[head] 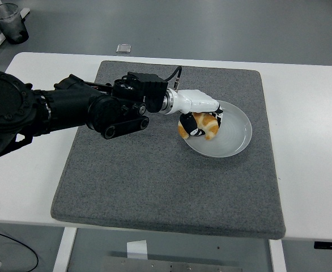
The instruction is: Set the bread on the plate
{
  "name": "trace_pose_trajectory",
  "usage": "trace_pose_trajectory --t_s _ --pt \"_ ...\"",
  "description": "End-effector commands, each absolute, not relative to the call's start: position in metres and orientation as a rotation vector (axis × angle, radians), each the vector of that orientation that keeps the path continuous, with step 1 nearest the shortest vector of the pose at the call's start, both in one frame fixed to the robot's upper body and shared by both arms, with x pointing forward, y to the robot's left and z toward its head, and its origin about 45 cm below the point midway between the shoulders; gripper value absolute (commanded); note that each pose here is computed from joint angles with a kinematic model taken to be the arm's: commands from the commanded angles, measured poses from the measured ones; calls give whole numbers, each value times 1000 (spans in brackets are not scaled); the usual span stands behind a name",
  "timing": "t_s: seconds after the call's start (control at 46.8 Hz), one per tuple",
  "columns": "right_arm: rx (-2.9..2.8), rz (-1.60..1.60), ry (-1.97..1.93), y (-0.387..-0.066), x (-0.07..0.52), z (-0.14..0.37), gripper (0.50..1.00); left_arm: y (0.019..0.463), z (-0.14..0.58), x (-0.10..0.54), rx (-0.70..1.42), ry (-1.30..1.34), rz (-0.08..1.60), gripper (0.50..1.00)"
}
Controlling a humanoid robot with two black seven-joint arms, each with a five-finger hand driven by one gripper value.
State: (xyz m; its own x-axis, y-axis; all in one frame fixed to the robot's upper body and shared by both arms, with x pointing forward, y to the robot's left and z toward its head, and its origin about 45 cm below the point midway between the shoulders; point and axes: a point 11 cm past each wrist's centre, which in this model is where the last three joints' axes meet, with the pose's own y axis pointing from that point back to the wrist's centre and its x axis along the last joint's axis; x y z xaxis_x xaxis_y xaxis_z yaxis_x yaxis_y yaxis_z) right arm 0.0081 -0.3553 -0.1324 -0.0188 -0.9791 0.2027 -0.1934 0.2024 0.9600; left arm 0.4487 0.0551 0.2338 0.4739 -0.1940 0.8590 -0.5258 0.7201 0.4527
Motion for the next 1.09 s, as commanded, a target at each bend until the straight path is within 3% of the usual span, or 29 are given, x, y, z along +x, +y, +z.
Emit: trace_pose_trajectory --t_s 0.0,0.855,1.068 --pt "1193 -956 -1439 -355 8 -132 932 55 234 448 773 -1083 230 500" --pt "1193 -956 -1439 -355 8 -132 932 57 228 447 782 -1088 231 500" --pt "1192 -957 -1440 -355 8 -132 932 56 232 449 770 -1107 250 754"
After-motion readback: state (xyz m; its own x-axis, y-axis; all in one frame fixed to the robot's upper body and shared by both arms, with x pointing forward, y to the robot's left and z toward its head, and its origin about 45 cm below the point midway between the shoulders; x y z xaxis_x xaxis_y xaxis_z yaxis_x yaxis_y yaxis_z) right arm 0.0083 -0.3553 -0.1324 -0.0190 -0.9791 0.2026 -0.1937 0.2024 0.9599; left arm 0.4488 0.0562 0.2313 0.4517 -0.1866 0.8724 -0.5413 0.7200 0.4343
